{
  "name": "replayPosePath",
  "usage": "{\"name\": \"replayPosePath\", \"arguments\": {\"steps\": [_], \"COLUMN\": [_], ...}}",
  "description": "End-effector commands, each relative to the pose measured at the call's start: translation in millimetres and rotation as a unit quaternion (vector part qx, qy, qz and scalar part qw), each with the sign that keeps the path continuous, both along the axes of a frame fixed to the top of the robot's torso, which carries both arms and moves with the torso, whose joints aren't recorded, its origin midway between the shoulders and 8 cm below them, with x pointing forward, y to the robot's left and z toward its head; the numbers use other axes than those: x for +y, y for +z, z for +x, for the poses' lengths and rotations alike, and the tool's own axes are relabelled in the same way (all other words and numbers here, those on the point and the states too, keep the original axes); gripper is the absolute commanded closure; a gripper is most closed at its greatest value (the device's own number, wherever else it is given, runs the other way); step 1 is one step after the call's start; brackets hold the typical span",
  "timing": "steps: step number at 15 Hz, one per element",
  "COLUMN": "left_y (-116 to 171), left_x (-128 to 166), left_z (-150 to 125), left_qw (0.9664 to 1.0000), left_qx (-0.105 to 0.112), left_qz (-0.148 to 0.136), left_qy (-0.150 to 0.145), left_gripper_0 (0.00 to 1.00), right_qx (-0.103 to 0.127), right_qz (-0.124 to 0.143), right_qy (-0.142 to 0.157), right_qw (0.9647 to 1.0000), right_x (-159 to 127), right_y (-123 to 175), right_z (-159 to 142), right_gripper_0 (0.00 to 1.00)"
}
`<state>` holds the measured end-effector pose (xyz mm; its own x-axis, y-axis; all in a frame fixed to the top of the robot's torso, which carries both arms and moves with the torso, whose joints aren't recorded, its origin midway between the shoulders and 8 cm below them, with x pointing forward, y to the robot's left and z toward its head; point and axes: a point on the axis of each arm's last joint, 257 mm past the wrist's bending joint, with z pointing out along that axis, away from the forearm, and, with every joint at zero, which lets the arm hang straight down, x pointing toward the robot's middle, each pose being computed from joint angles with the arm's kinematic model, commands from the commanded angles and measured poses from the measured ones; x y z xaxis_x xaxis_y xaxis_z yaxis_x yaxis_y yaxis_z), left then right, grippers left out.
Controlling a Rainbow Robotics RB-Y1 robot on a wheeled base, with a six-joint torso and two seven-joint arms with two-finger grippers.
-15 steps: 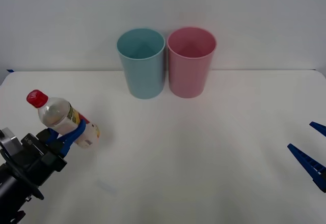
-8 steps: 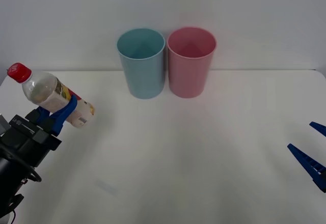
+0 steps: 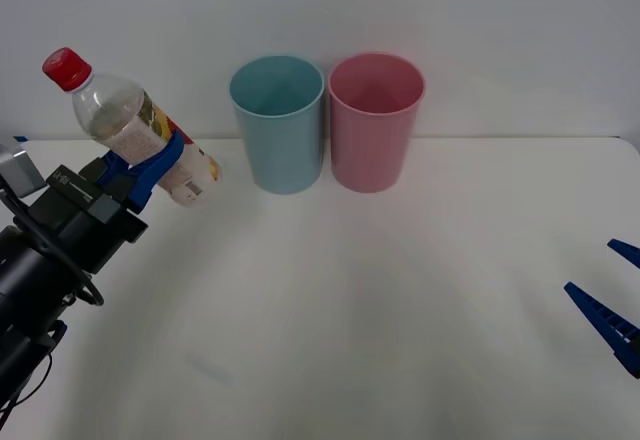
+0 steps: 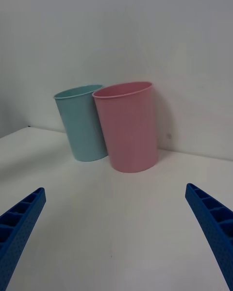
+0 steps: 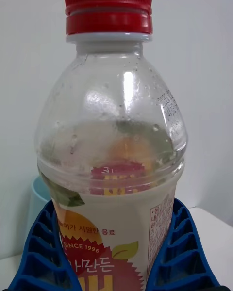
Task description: Grasp the object on the table and drop it into the matching bin: aluminum can to the light blue bin, PET bottle to the pink bin.
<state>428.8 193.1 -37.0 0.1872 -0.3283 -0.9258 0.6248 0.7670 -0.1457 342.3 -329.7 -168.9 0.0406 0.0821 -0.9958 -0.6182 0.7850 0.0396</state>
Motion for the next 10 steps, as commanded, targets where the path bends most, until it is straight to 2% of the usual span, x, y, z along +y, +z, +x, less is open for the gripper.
{"name": "replayPosePath", "arguments": {"steps": [1,4,10], "left_y": [21.2,43.4,73.3], "left_x": [-18.1,-35.7,-84.6], "left_z": [11.2,38.1,114.7], "left_qw": [0.9997,0.9985,0.9950], "left_qx": [-0.008,-0.025,-0.025], "left_qz": [-0.003,0.003,0.011], "left_qy": [-0.024,-0.048,-0.097], "left_gripper_0": [1.00,1.00,1.00], "right_qx": [0.000,0.000,0.000], "right_qz": [0.000,0.000,0.000], "right_qy": [0.000,0.000,0.000], "right_qw": [1.0000,1.0000,1.0000], "right_x": [0.0,0.0,0.0], "right_y": [0.0,0.0,0.0], "right_z": [0.0,0.0,0.0], "right_gripper_0": [0.00,0.00,0.00]}}
